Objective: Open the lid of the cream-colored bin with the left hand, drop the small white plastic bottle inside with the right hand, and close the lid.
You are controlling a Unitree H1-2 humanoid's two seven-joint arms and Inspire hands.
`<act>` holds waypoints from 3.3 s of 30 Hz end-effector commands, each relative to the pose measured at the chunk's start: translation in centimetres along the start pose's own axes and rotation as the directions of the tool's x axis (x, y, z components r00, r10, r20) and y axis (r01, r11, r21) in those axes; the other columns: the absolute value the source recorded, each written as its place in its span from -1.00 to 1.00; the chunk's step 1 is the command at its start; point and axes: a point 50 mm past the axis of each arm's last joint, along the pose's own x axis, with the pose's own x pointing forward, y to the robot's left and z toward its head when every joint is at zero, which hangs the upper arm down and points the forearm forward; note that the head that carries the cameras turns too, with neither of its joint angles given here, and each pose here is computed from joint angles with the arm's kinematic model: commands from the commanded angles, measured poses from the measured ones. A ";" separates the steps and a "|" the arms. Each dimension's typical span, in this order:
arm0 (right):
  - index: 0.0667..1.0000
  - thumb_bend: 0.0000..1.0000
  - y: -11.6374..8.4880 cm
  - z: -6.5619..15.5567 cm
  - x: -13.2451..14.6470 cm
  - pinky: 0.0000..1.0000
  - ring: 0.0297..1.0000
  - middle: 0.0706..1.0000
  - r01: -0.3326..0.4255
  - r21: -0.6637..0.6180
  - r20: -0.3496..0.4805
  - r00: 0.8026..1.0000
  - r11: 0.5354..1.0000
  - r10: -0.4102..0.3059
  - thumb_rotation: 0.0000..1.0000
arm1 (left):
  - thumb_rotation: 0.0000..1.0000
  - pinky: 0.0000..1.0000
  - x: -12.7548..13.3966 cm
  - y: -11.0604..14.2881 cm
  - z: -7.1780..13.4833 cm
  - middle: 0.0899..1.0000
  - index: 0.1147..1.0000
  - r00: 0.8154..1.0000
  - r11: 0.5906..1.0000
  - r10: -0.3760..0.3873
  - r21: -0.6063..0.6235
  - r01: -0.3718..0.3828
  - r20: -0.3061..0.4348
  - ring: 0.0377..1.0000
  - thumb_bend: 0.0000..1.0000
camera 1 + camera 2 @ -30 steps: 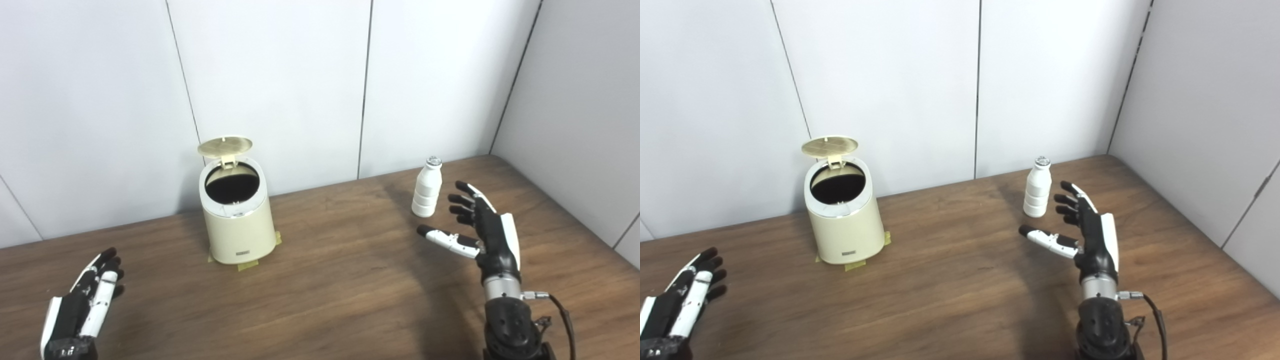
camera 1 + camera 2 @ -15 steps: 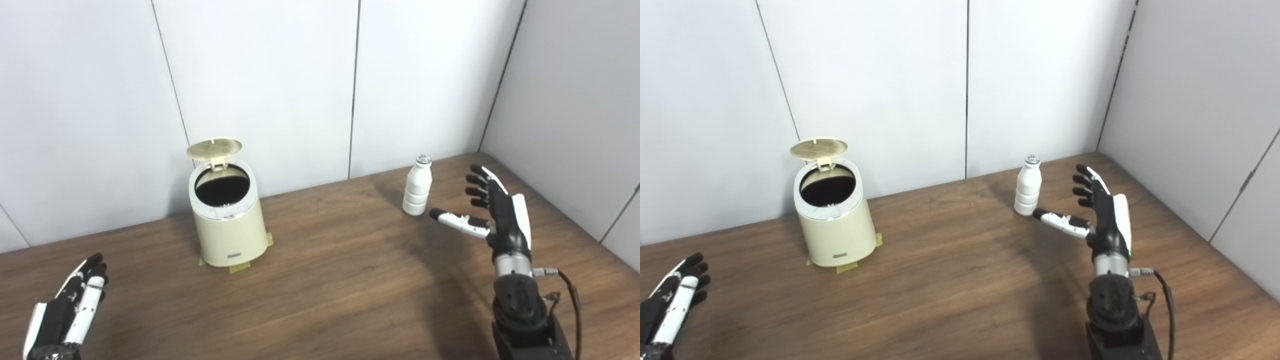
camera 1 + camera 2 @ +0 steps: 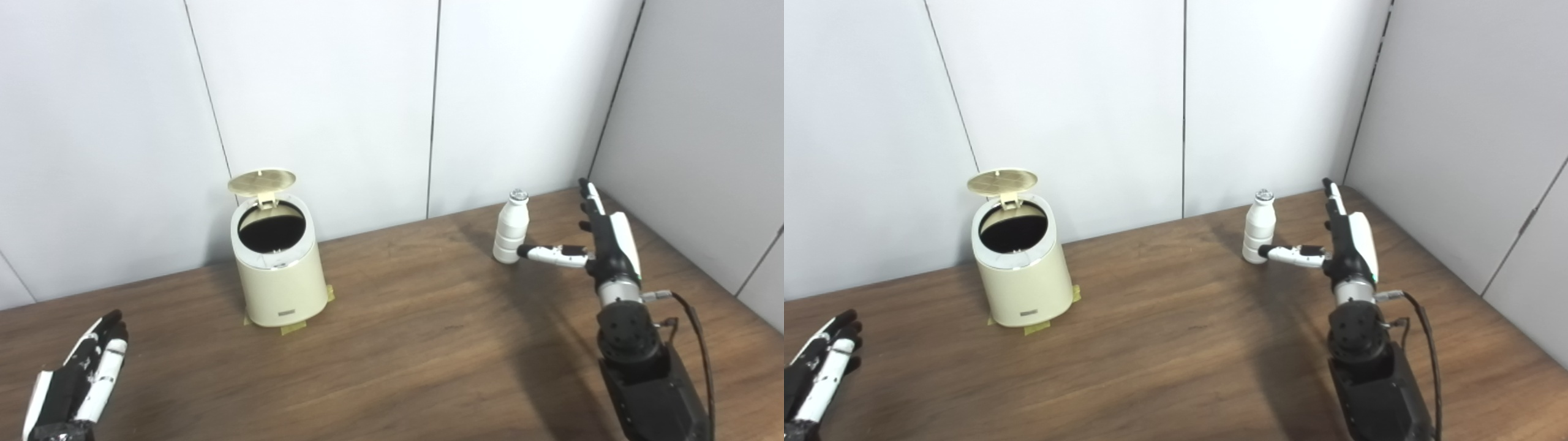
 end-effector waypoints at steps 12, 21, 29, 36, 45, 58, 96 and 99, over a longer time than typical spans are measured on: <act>0.98 0.97 0.1 3.4 3.8 0.76 0.92 0.98 -0.043 -0.046 0.056 0.997 0.998 0.046 -0.62 | 0.20 0.92 0.6 0.2 3.2 0.80 0.82 0.995 1.000 0.005 0.006 -0.006 0.098 0.85 -0.46; 0.95 0.93 0.2 3.8 5.3 0.70 0.88 0.94 -0.058 -0.094 0.015 0.998 0.994 0.060 -0.62 | 0.23 0.91 0.2 0.1 3.5 0.79 0.82 0.994 1.000 0.002 0.020 -0.004 0.111 0.85 -0.45; 0.96 0.87 -0.2 3.8 6.4 0.71 0.90 0.97 -0.070 -0.067 0.022 0.997 0.995 0.072 -0.67 | 0.18 0.81 0.3 0.2 3.6 0.82 0.86 0.993 1.000 0.002 0.011 -0.003 0.114 0.84 -0.52; 0.95 0.84 -0.2 3.9 7.0 0.70 0.89 0.95 -0.068 -0.066 0.032 0.997 0.995 0.071 -0.75 | 0.18 0.79 0.1 0.4 3.6 0.80 0.82 0.993 1.000 0.010 0.020 -0.012 0.116 0.81 -0.47; 0.90 0.83 0.7 4.2 7.4 0.64 0.80 0.87 -0.114 -0.037 0.034 0.993 0.993 0.115 -0.67 | 0.15 0.90 0.2 0.2 3.8 0.81 0.83 0.993 1.000 0.007 0.017 -0.010 0.119 0.84 -0.46; 0.84 0.80 1.7 4.2 7.9 0.63 0.78 0.82 -0.130 -0.049 0.037 0.991 0.990 0.132 -0.68 | 0.08 0.87 0.6 0.4 3.8 0.81 0.83 0.993 1.000 -0.002 0.015 0.000 0.118 0.82 -0.45; 0.08 0.02 2.6 2.4 9.0 -0.22 -0.26 -0.14 -0.072 -0.083 0.127 0.988 0.994 0.082 -1.00 | 0.18 1.00 0.6 -0.2 4.4 0.83 0.82 0.991 0.998 -0.004 0.059 -0.004 0.133 0.92 -0.38; 0.08 0.02 2.6 2.5 8.8 -0.22 -0.25 -0.14 -0.070 -0.087 0.136 0.987 0.994 0.082 -1.00 | 0.19 1.00 0.6 0.1 4.4 0.83 0.82 0.991 0.998 0.000 0.066 -0.008 0.132 0.92 -0.33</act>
